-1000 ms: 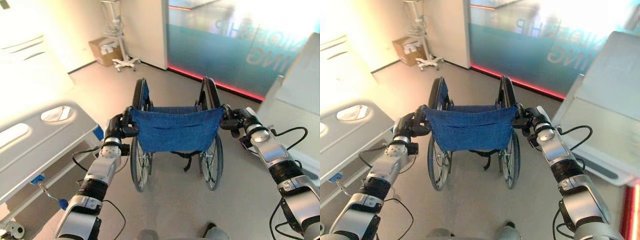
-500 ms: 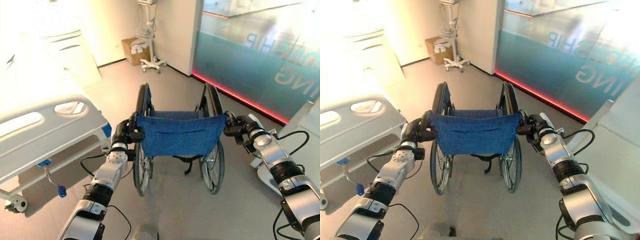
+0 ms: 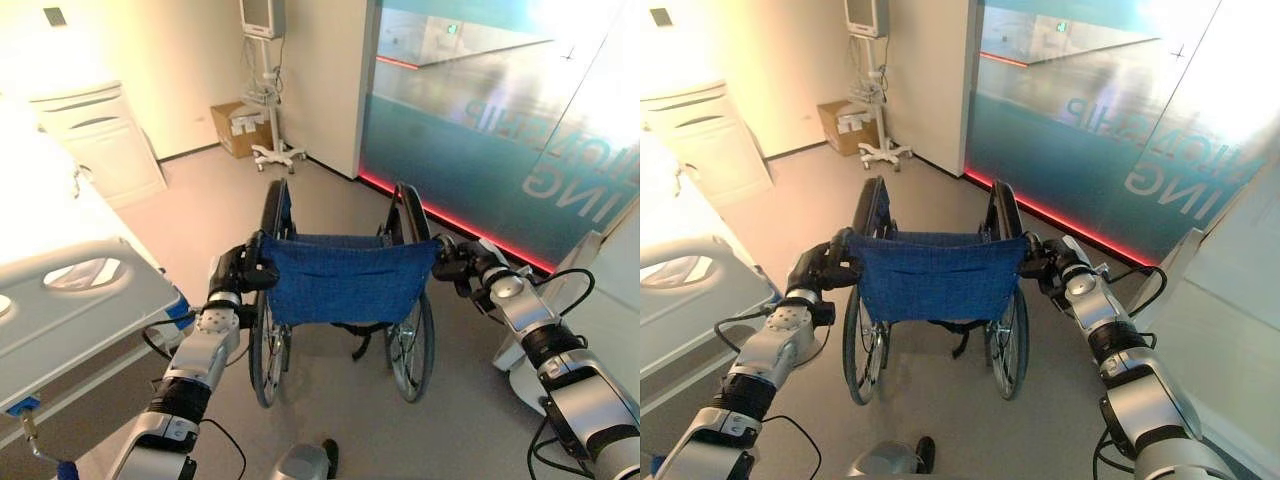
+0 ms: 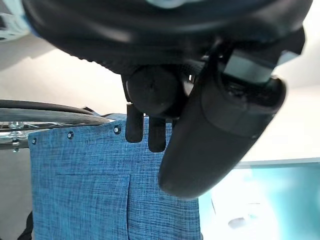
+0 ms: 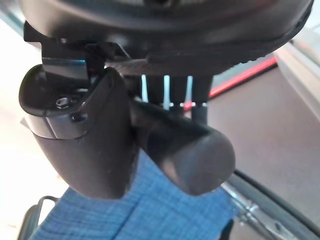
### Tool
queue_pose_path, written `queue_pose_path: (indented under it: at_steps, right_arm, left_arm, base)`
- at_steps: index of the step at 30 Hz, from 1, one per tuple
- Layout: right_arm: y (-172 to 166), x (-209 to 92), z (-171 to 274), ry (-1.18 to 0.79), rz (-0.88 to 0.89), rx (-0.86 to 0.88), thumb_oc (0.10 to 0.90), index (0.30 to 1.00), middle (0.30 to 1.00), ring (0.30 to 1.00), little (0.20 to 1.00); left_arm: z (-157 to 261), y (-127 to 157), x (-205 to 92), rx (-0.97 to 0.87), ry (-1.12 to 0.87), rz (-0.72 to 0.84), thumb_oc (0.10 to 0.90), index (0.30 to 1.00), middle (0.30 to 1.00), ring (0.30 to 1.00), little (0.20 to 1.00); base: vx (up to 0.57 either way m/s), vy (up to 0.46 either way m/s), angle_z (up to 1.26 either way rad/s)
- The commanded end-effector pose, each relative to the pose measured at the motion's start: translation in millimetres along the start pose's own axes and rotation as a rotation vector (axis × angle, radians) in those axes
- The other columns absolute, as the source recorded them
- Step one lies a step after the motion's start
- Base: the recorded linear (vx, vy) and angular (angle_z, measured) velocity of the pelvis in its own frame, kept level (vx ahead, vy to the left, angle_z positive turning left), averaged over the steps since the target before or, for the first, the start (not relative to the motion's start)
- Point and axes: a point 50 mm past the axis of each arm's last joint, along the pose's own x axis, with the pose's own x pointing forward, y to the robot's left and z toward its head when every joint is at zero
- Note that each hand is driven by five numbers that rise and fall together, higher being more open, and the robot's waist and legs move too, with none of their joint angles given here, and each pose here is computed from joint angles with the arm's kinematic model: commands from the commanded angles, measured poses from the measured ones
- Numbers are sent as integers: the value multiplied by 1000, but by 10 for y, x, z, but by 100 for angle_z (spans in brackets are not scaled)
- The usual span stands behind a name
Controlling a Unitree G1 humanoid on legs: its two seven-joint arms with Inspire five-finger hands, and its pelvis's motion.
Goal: Push the wheelchair next to the bed
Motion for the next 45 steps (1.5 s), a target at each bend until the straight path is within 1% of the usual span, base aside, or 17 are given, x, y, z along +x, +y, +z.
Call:
queue_pose_path:
  at_steps: [1, 4, 6, 9, 10, 11, 13, 17, 20, 25, 29, 32, 37, 39, 40, 43, 45]
  right_arm:
    - [-283, -72, 250, -169, -43, -258, 400, 300, 300, 300, 300]
    - [-266, -60, 305, -204, -70, -260, 400, 300, 300, 300, 300]
    - [-301, -70, 303, -204, -106, -265, 400, 300, 300, 300, 300]
    - [-351, -100, 355, -210, -124, -271, 400, 300, 300, 300, 300]
    - [-356, -104, 360, -210, -124, -271, 400, 300, 300, 300, 300]
    - [-354, -123, 413, -214, -92, -257, 400, 300, 300, 300, 300]
    - [-334, -136, 475, -224, -68, -278, 400, 300, 300, 300, 300]
    - [-344, -138, 341, -213, -51, -312, 400, 300, 300, 300, 300]
    - [-369, -125, 273, -207, -77, -344, 400, 300, 300, 300, 300]
    - [-429, -105, 155, -155, -90, -355, 400, 300, 300, 300, 300]
    - [-367, -87, 126, -140, -88, -352, 400, 300, 300, 300, 300]
    - [-228, -51, 145, -136, -66, -354, 400, 300, 300, 300, 300]
    - [-226, -37, 228, -163, -54, -363, 400, 300, 300, 300, 300]
    - [-177, -14, 275, -166, -24, -350, 400, 300, 300, 300, 300]
    - [-97, -24, 280, -180, -4, -344, 400, 300, 300, 300, 300]
    - [-52, -112, 137, -197, 20, -313, 400, 300, 300, 300, 300]
    - [-62, -143, 125, -216, 17, -321, 400, 300, 300, 300, 300]
  left_arm:
    - [-346, 123, -51, 193, 93, -16, 400, 300, 300, 300, 300]
    - [-240, 193, 4, 206, 65, -10, 400, 300, 300, 300, 300]
    - [-138, 186, 41, 208, 35, -32, 400, 300, 300, 300, 300]
    - [-110, 165, 43, 214, 17, -49, 400, 300, 300, 300, 300]
    - [-113, 166, 40, 216, 18, -50, 400, 300, 300, 300, 300]
    - [-220, 176, 3, 206, 53, -29, 400, 300, 300, 300, 300]
    - [-288, 181, -22, 187, 76, -28, 400, 300, 300, 300, 300]
    - [-339, 41, -42, 170, 89, -36, 400, 300, 300, 300, 300]
    - [-361, -101, -28, 132, 95, -67, 400, 300, 300, 300, 300]
    - [-449, -222, -46, 122, 121, -110, 400, 300, 300, 300, 300]
    - [-493, -213, -101, 123, 123, -117, 400, 300, 300, 300, 300]
    - [-561, -190, -167, 124, 128, -117, 400, 300, 300, 300, 300]
    - [-566, -130, -203, 126, 119, -113, 400, 300, 300, 300, 300]
    - [-593, -81, -205, 123, 139, -92, 400, 300, 300, 300, 300]
    - [-580, -24, -206, 128, 138, -73, 400, 300, 300, 300, 300]
    - [-586, 68, -211, 171, 142, -53, 400, 300, 300, 300, 300]
    - [-572, 94, -187, 177, 138, -43, 400, 300, 300, 300, 300]
  base:
    - [359, -379, -23]
    - [228, -405, -2]
    - [325, -589, 72]
    - [213, -396, 100]
    - [394, -568, 94]
    - [388, -461, 74]
    - [349, -373, 62]
    - [268, -333, 81]
    - [253, -259, 65]
    - [200, -210, 58]
    - [270, -164, 29]
    - [391, -107, 12]
    - [427, -57, -64]
    - [441, 48, -77]
    - [407, 59, -53]
    - [441, 43, -9]
    - [314, -85, 25]
